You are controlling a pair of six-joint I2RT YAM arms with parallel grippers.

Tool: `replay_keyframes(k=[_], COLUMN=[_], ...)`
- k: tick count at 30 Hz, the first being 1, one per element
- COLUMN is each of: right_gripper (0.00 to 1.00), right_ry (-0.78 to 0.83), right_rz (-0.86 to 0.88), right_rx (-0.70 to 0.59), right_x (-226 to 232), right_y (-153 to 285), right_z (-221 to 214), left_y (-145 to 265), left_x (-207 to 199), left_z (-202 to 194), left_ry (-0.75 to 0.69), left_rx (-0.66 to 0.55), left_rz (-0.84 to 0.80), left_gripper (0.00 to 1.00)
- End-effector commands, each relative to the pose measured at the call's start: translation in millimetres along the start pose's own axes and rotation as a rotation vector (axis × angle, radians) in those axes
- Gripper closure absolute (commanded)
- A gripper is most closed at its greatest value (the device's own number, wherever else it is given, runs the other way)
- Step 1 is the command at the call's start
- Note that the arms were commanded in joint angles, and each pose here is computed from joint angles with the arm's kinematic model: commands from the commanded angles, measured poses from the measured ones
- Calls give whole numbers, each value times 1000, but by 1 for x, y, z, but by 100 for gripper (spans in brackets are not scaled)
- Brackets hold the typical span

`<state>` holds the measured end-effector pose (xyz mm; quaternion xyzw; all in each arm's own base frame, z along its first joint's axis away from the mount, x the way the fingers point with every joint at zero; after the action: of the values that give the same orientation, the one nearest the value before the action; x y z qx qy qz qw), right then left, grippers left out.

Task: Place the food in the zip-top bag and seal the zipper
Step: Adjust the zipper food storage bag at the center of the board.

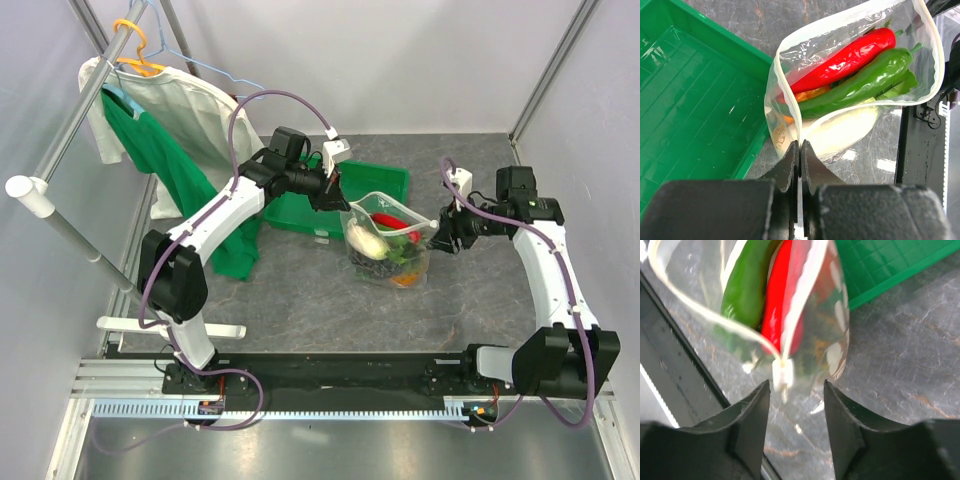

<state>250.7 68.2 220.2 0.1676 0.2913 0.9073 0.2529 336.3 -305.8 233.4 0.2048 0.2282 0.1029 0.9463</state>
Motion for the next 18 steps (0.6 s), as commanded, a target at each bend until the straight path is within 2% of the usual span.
replay_keyframes(k=[1, 5, 8, 9, 10, 15, 18], right_gripper=[50, 53, 67, 86, 98, 100, 100], right_ry=[50, 55, 71, 70, 72, 120, 171], right_rz=[-39, -50, -67, -65, -77, -139, -151], right_rx=[-169, -194, -195, -191, -180, -142, -120], right_x=[-7, -3, -3, -2, -4, -1, 2], right_y=[3, 7, 10, 9, 9, 30, 53], right_z=[34, 40, 40, 39, 37, 41, 53], left_y=[4, 5, 6, 6, 7, 32, 57], left_x=[-6, -7, -8, -7, -9, -18, -36], left_z=[16, 17, 17, 17, 18, 30, 46], left_ry=[-2, -5, 0, 3, 10, 22, -37], left_rx=[-30, -30, -28, -28, -30, -59, -79], left_rz=[-20, -20, -20, -19, -16, -1, 26], left_gripper=[98, 98, 98, 98, 98, 98, 98])
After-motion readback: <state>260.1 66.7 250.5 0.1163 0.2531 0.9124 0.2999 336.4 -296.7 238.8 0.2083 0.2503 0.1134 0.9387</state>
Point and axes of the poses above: each gripper's point midway between its finger pads, its own y axis back along the fingers, its own x axis along the line the jaws close on, z = x × y, the point moved 3 cm from there along y, back along the fingers, and after that the axes turned 8 degrees about y, right-handed, at the moved point
